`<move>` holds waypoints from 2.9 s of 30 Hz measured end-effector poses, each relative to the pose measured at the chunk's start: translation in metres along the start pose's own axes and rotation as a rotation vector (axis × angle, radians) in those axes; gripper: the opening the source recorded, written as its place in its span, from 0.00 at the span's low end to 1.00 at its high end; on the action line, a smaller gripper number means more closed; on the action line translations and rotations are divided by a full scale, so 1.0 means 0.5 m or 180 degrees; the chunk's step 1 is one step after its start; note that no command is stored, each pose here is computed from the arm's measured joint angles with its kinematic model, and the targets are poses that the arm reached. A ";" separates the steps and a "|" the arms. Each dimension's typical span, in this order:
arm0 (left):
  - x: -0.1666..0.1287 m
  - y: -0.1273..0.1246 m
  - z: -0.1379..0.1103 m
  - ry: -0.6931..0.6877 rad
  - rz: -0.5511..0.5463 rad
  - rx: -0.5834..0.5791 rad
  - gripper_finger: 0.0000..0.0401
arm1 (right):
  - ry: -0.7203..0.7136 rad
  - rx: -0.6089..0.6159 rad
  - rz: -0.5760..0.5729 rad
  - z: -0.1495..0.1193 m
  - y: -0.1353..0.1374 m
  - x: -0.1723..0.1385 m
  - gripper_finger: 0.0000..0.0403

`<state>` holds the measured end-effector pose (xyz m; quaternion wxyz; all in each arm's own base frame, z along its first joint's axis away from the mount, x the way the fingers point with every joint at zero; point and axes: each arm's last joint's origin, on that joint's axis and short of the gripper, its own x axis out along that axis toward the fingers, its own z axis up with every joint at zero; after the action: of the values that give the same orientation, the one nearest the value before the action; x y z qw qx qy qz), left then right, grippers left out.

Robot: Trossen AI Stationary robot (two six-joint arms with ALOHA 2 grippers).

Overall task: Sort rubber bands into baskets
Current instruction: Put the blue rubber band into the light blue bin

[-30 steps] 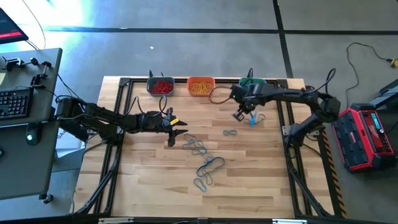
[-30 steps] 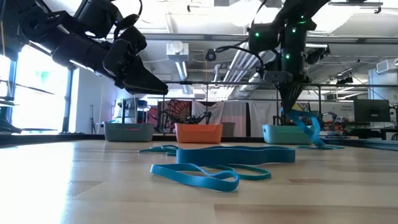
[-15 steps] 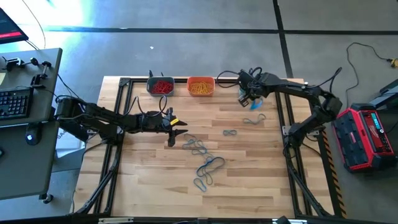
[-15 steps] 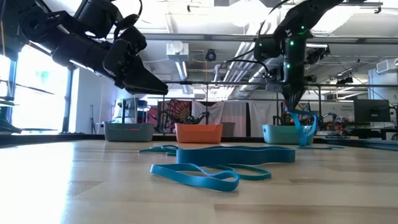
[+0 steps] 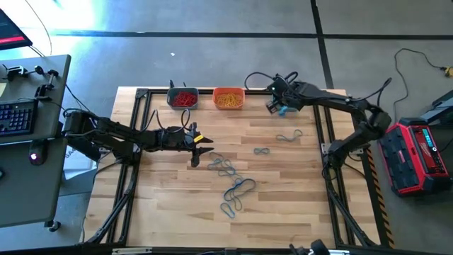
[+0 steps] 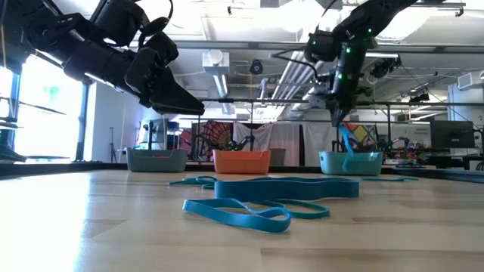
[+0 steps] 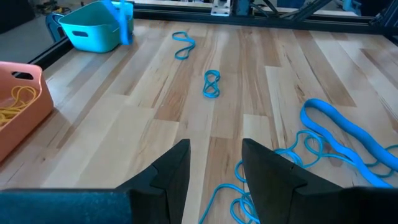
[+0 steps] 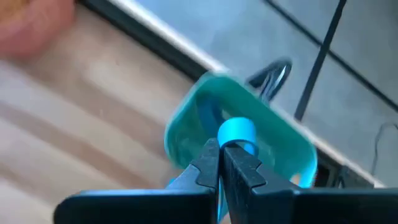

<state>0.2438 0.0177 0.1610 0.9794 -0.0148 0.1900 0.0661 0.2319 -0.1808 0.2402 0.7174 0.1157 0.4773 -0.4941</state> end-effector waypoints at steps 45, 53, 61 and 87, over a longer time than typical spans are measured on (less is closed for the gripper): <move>0.000 0.000 -0.009 0.0142 0.0017 -0.0058 0.34 | -0.0456 0.0381 -0.0090 0.049 -0.037 0.055 0.00; 0.000 0.000 -0.009 0.0141 0.0018 -0.0058 0.34 | 0.0167 0.0441 -0.0570 0.010 -0.079 0.070 0.05; 0.000 0.000 -0.009 0.0141 0.0017 -0.0056 0.34 | 0.0250 0.0453 -0.0301 0.008 -0.082 0.073 0.33; 0.000 0.000 -0.009 0.0144 0.0016 -0.0056 0.34 | 0.0035 -0.0514 0.0647 0.003 0.024 0.017 0.05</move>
<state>0.2421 0.0176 0.1569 0.9746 -0.0244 0.2116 0.0698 0.2430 -0.1810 0.2307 0.7681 0.1080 0.5053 -0.3781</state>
